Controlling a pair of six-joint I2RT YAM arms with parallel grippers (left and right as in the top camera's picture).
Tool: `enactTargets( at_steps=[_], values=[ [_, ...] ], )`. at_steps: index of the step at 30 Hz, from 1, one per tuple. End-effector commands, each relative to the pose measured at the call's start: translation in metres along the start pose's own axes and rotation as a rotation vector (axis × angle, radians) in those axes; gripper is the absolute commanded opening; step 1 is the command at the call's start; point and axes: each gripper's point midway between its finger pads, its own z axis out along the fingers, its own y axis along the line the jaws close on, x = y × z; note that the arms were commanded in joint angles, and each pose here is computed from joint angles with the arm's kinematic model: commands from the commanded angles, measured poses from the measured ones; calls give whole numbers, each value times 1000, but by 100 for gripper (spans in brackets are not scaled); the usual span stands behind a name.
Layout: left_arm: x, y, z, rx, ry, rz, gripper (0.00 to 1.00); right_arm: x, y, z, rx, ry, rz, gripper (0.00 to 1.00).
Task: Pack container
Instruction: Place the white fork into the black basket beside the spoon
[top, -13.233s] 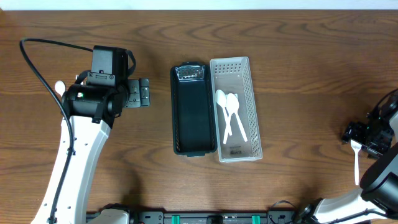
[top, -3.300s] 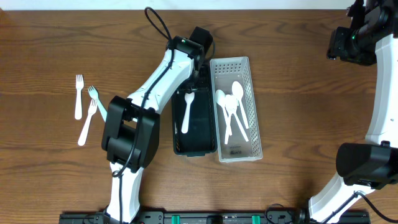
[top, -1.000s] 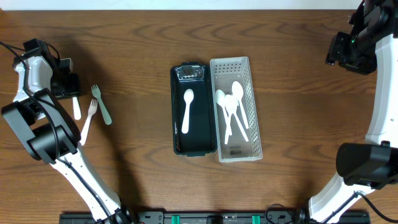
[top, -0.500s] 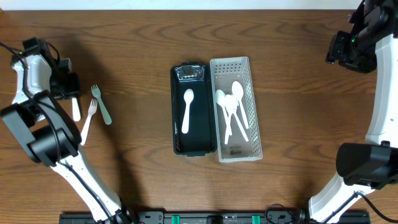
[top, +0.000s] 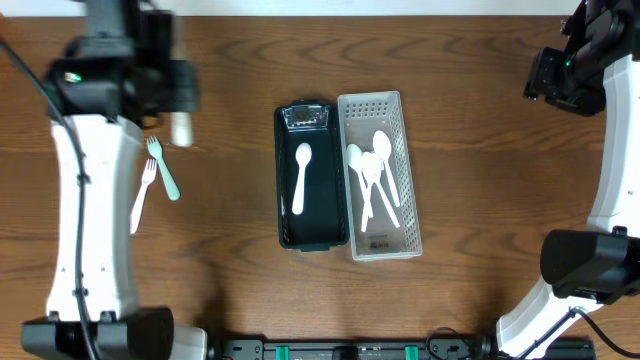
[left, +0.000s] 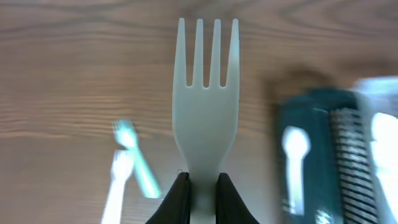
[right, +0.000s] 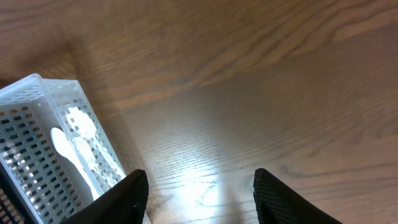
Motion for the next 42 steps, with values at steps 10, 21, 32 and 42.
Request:
enactTargets(
  at_steps=[10, 21, 32, 42],
  values=[
    [57, -154, 46, 141, 230, -15, 6, 4, 1, 1, -2, 17, -85, 58],
    [109, -167, 145, 15, 489, -94, 6, 9, -1, 1, 1, 40, -125, 58],
    [142, -161, 187, -54, 612, -87, 9, 9, -1, 1, 2, 40, -129, 59],
    [132, -151, 170, -59, 579, 30, 49, 9, -1, 1, 2, 38, -136, 59]
  ],
)
